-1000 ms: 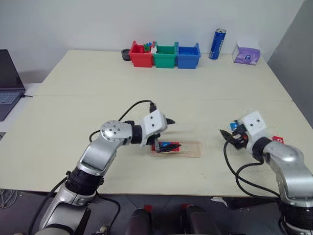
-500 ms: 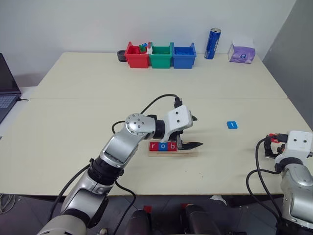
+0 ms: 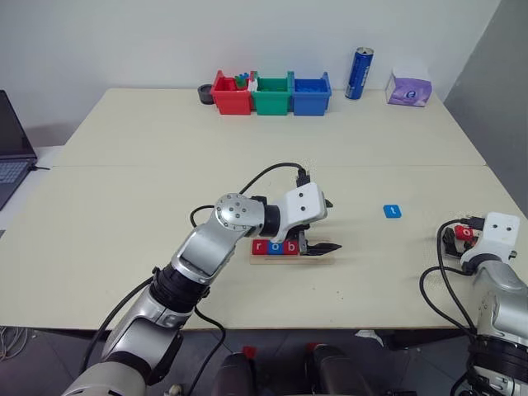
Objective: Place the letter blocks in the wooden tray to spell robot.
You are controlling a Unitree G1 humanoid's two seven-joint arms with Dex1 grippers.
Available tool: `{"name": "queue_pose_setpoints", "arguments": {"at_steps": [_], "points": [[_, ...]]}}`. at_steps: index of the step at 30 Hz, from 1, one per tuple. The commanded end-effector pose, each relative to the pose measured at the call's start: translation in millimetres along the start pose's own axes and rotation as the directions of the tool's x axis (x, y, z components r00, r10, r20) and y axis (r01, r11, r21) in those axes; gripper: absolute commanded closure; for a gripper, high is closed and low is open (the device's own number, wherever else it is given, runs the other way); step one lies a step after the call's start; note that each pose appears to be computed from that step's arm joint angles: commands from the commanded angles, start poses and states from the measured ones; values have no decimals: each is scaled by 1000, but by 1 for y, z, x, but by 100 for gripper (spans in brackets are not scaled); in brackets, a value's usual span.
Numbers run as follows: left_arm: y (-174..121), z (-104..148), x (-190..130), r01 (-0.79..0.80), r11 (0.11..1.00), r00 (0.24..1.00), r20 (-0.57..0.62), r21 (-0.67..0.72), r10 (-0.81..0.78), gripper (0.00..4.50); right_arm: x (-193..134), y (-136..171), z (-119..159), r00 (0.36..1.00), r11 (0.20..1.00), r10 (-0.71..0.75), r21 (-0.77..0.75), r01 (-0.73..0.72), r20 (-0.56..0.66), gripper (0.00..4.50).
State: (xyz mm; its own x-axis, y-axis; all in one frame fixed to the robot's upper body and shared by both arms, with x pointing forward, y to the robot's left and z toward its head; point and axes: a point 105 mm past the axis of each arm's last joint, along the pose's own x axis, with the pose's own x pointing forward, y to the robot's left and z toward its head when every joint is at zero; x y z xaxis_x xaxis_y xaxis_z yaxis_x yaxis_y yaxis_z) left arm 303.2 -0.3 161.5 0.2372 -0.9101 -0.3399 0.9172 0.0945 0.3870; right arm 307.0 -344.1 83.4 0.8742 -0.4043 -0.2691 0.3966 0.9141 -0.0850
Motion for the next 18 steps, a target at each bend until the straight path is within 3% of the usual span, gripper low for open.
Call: {"name": "queue_pose_setpoints", "arguments": {"at_steps": [1, 9, 13, 18], "points": [[0, 8, -2, -3, 999, 1000, 20, 42, 2, 0, 2, 0, 1, 999, 999, 20, 49, -19, -27, 44], [4, 1, -8, -11, 999, 1000, -1, 40, 11, 0, 0, 6, -8, 998, 1000, 16, 4, -16, -66, 306], [10, -11, -19, -37, 999, 999, -38, 37, 38, 0, -14, 17, 1, 999, 999, 49, -8, -49, -20, 304], [16, -28, -37, -76, 997, 993, -87, 20, 77, 0, -56, 63, 6, 979, 976, 204, -80, -201, 23, 304]]}}
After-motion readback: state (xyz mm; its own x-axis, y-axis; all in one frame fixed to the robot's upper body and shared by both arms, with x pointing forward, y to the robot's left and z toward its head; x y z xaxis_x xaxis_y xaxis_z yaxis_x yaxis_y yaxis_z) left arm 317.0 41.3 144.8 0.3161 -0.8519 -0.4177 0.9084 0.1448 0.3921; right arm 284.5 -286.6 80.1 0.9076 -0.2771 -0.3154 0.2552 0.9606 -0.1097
